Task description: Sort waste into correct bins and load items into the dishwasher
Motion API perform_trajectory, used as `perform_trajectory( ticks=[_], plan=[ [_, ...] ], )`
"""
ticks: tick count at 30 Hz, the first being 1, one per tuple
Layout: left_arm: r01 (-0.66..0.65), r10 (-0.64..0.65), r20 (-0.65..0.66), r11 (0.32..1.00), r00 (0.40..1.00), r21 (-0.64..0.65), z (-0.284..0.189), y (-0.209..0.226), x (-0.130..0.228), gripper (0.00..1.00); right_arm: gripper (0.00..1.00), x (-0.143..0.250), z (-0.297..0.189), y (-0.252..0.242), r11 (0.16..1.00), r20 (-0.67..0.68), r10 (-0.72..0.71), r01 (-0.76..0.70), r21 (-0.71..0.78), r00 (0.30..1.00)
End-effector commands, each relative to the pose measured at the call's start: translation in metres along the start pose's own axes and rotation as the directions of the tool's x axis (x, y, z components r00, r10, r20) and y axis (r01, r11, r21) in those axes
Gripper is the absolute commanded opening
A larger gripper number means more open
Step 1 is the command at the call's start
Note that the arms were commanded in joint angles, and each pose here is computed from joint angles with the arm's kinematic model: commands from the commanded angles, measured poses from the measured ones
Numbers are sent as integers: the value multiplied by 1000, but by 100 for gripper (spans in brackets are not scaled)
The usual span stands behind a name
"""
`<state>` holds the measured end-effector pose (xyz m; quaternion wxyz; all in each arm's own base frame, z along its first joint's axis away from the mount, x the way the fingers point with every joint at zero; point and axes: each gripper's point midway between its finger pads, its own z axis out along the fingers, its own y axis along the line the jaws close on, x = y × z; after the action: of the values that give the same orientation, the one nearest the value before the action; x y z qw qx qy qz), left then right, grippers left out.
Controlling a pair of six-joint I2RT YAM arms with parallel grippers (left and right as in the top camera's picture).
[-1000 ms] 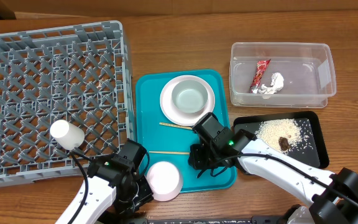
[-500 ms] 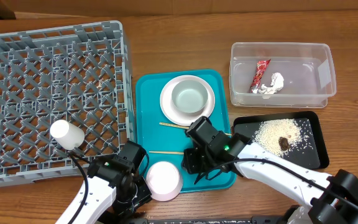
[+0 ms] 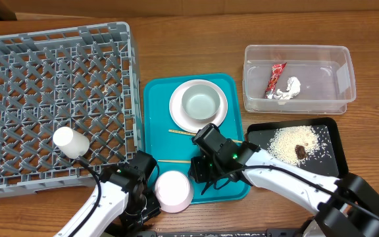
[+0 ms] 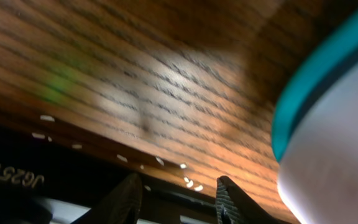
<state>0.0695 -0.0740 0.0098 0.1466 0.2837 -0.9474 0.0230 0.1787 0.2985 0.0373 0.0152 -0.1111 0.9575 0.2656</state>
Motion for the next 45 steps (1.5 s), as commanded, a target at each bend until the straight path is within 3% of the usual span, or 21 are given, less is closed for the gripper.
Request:
perform_trajectory(
  ticks=[1,10,22,28,33,38,45],
  plan=[
    [-24,24,8,999,1000,-33,5,4,-3,43,25,-2,10,-2,1000,-6,-8,8,18,1000],
    [-127,127,13,992,992,-7,8,-5,-8,47,28,-6,11,6,1000,0,-21,21,-23,1000],
    [-276,272,52,958,961,79,2,-29,-14,45,28,8,11,23,993,-69,-40,32,-112,997],
    [-325,315,92,938,945,122,-14,-47,-19,44,30,6,12,16,997,-53,-32,28,-73,998],
    [-332,325,72,935,943,123,-14,-46,-15,45,33,-3,4,-6,998,-44,53,-54,-14,998],
    [-347,338,88,931,937,112,-14,-45,-18,47,37,-23,-35,-33,988,-11,154,-153,24,988],
    [-347,339,90,931,937,113,-14,-46,-18,47,37,15,-69,-76,927,-101,340,-315,201,935]
  ],
)
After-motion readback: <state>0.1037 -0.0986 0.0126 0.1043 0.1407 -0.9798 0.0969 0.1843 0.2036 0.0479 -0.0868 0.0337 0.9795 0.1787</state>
